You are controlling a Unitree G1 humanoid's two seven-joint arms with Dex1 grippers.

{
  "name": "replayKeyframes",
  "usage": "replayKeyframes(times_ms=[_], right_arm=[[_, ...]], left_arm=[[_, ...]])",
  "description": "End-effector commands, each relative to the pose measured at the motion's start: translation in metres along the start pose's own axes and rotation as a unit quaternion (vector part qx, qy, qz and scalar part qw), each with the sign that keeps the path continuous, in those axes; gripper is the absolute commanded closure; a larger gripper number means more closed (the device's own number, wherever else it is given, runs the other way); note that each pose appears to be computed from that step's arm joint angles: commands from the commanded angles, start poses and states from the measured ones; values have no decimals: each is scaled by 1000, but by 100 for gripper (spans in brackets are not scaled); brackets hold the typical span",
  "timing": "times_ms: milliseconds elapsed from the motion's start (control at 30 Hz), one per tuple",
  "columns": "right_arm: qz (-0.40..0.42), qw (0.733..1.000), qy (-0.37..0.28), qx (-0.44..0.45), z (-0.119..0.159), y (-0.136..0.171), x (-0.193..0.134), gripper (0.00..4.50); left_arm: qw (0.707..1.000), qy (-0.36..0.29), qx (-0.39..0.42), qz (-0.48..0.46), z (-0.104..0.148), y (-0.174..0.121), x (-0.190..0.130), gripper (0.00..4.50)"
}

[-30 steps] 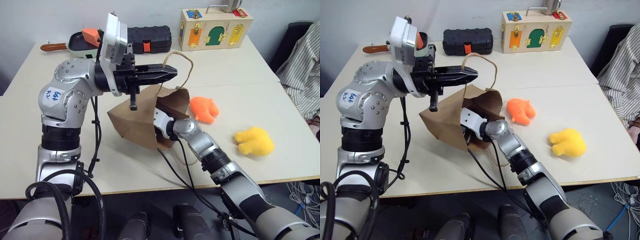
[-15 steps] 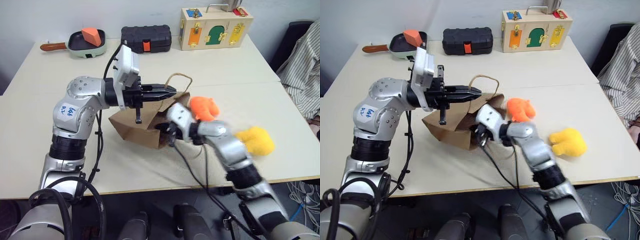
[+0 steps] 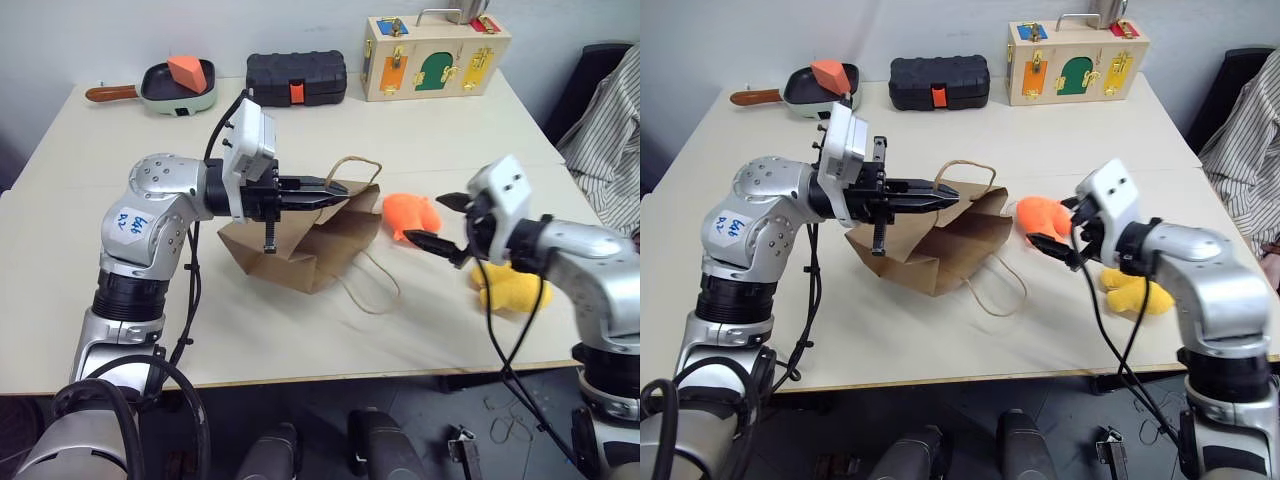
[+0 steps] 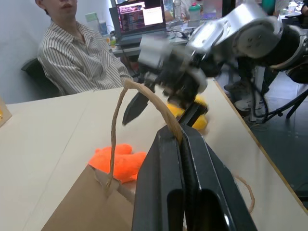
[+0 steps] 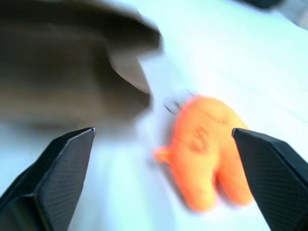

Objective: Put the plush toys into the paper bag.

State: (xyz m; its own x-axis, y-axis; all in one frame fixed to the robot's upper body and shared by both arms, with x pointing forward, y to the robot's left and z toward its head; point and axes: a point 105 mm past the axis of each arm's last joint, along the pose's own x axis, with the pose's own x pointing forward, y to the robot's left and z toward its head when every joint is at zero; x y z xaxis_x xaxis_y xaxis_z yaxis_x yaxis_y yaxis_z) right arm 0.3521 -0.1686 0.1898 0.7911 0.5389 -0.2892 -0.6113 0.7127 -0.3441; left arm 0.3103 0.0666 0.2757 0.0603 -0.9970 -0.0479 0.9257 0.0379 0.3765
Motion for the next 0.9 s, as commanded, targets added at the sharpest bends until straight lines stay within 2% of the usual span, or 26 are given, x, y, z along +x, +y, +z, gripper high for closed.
replayKeyframes(times_ms=[33, 133, 267, 467, 600, 700, 733, 900], right_arm=[[-65, 995, 20, -71, -17, -16, 29, 4], [-80, 990, 34, -113, -30, -18, 49, 4], [-91, 984, 31, -148, -33, -14, 67, 4], [-108, 979, 0, -174, -25, -18, 61, 194], [-138, 972, -39, -186, -9, -32, 30, 335], [-111, 971, -86, -191, 10, -26, 6, 427], [-94, 970, -97, -201, 15, -21, -1, 447], [41, 958, -159, -234, 45, 32, -38, 447]], left_arm=[[1000, -5, 25, -6, 9, -3, 1, 450], [1000, -6, 26, -5, 9, -1, 2, 450], [1000, -8, 26, -4, 10, 0, 3, 450], [1000, -8, 24, -3, 10, 1, 3, 450], [1000, -8, 22, 0, 8, 1, 3, 450], [1000, -9, 21, 2, 8, 2, 3, 450], [1000, -9, 21, 3, 8, 2, 3, 450], [1000, -12, 22, 2, 8, 4, 3, 450]])
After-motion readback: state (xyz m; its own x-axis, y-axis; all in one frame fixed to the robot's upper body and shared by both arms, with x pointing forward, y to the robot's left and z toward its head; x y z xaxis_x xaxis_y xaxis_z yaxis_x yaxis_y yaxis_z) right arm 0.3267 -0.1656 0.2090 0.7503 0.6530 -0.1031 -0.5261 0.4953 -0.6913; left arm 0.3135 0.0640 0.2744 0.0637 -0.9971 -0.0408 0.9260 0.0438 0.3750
